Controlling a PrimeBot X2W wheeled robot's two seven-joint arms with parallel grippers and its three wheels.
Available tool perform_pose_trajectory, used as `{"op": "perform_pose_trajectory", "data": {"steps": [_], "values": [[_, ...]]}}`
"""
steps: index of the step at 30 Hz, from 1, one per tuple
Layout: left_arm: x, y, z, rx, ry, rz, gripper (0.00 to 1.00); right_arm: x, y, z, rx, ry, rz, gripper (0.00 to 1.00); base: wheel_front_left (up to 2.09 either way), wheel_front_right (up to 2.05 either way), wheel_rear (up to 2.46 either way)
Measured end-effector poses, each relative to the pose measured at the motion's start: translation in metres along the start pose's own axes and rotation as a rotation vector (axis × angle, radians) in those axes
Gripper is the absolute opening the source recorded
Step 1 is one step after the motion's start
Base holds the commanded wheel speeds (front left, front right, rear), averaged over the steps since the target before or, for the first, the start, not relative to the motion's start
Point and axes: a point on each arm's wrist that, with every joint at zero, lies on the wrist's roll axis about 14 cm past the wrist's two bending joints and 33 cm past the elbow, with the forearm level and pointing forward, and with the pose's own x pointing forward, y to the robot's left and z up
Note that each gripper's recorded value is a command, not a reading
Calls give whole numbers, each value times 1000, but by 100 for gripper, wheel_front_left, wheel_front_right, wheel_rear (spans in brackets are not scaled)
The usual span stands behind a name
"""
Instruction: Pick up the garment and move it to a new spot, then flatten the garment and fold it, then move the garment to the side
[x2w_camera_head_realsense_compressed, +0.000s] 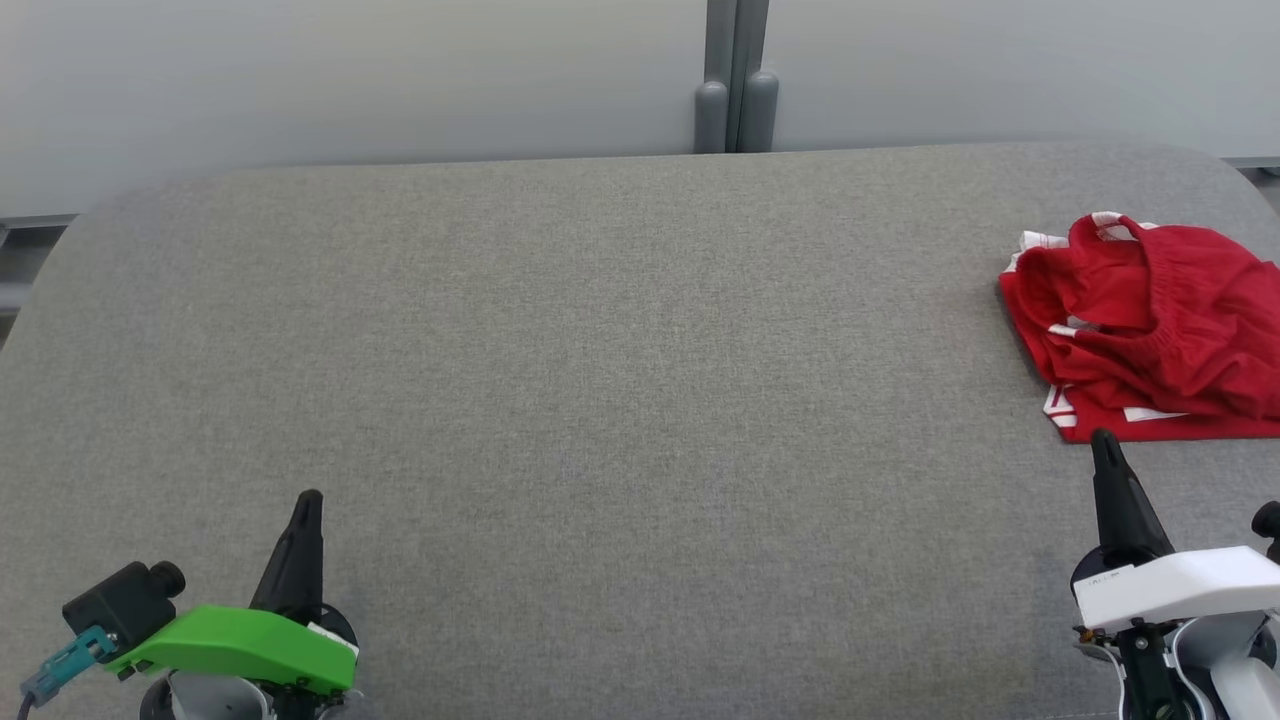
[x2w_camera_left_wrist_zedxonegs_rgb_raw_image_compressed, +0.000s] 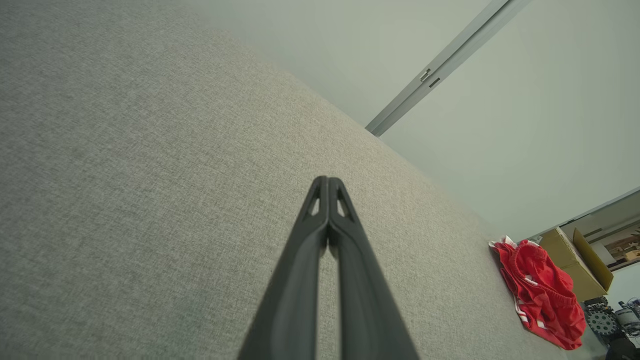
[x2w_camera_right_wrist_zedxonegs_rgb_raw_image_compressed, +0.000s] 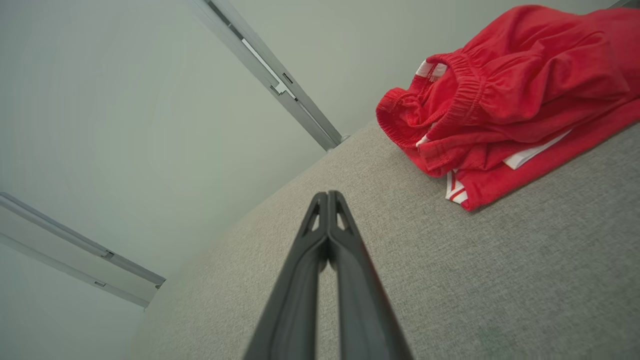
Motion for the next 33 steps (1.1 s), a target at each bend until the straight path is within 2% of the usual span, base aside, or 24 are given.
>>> {"op": "perform_pose_trajectory", "data": {"steps": [33], "values": [[6,13,1,-390,24,31,0,9,-16,-1,448,33,-47,0,0,0,0]]}}
